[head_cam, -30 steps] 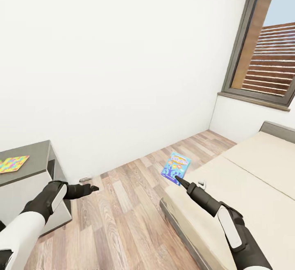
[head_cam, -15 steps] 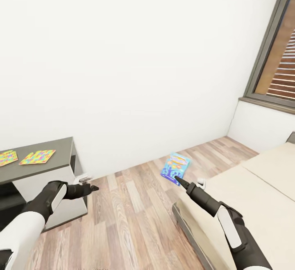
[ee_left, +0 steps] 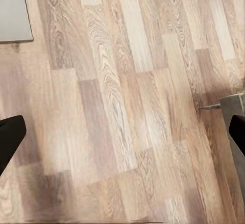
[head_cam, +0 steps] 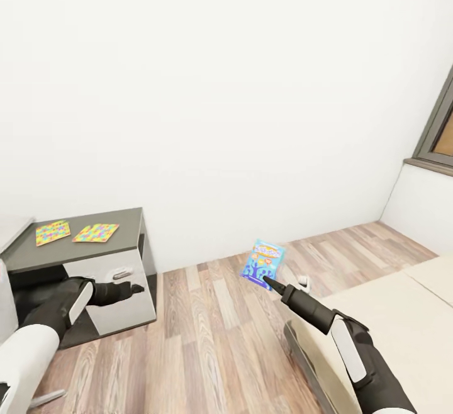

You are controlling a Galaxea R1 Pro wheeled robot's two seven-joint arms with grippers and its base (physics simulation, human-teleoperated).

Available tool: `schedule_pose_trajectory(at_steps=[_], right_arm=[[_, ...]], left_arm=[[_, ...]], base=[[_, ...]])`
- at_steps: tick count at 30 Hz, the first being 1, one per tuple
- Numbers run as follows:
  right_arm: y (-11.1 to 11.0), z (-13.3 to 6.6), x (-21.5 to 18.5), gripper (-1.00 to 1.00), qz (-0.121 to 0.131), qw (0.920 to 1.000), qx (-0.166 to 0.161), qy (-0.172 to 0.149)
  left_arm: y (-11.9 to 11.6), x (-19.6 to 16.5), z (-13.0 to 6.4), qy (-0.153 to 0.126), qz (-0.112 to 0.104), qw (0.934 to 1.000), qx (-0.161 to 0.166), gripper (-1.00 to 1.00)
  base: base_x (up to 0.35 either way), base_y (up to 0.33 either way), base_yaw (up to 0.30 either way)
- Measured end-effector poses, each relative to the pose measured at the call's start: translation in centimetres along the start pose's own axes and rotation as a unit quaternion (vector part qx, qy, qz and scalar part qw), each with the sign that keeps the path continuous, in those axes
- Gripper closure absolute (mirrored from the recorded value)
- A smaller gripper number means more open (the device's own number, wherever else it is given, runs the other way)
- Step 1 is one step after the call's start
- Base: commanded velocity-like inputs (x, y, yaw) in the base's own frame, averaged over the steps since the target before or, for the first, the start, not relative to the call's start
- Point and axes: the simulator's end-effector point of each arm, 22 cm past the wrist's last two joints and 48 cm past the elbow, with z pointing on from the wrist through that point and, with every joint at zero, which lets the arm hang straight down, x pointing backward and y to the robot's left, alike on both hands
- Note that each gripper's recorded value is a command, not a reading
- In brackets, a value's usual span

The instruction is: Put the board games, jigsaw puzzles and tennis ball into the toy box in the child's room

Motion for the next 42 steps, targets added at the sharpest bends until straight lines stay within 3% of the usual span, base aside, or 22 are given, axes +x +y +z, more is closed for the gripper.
schedule_pose_trajectory(at_steps=[4, 8, 10, 15, 22, 27, 30, 35, 42], right_arm=[[0.6, -0.1, -0.3, 1.0, -0.002, 1.0, -0.001, 0.0], [1.6, -0.1, -1.1, 1.0, -0.009, 0.9999, -0.006, -0.004], [2.4, -0.2, -1.7, 1.0, -0.017, 0.9998, -0.01, -0.007], [3.7, -0.3, -2.6, 1.0, -0.031, 0.9993, -0.015, -0.011], [5.6, 0.1, -2.2, 1.0, -0.042, 0.9988, -0.026, 0.003], [8.4, 0.4, -3.0, 1.0, -0.065, 0.9968, -0.047, 0.003], [9.7, 0.2, -3.6, 1.0, -0.079, 0.9955, -0.053, 0.0], [10.5, -0.1, -3.8, 1.0, -0.084, 0.9949, -0.055, -0.001], [11.4, -0.4, -4.2, 1.0, -0.087, 0.9946, -0.056, -0.002]], left_arm=[[0.7, -0.7, -1.8, 0.002, -0.009, 0.9997, 0.022, -1.0], [-0.7, -2.1, -5.2, -0.007, -0.01, 0.9928, 0.119, -1.0], [-0.5, -2.9, -7.1, -0.014, -0.009, 0.9887, 0.149, -1.0], [0.3, -4.5, -10.8, -0.029, -0.001, 0.9829, 0.182, -1.0], [-2.9, -5.4, -14.7, -0.035, 0.021, 0.9621, 0.27, -1.0], [-3.9, -5.6, -16.0, -0.037, 0.029, 0.9563, 0.289, -1.0], [-3.5, -5.9, -16.8, -0.04, 0.03, 0.9568, 0.286, -1.0], [-3.1, -6.3, -17.9, -0.043, 0.032, 0.9573, 0.284, -1.0], [-4.2, -6.3, -19.4, -0.044, 0.036, 0.9497, 0.308, -1.0]], base=[[0.0, 0.0, 0.266], [0.0, 0.0, 0.266], [0.0, 0.0, 0.266], [0.0, 0.0, 0.266], [0.0, 0.0, 0.266], [0.0, 0.0, 0.267], [0.0, 0.0, 0.266], [0.0, 0.0, 0.266], [0.0, 0.0, 0.266]])
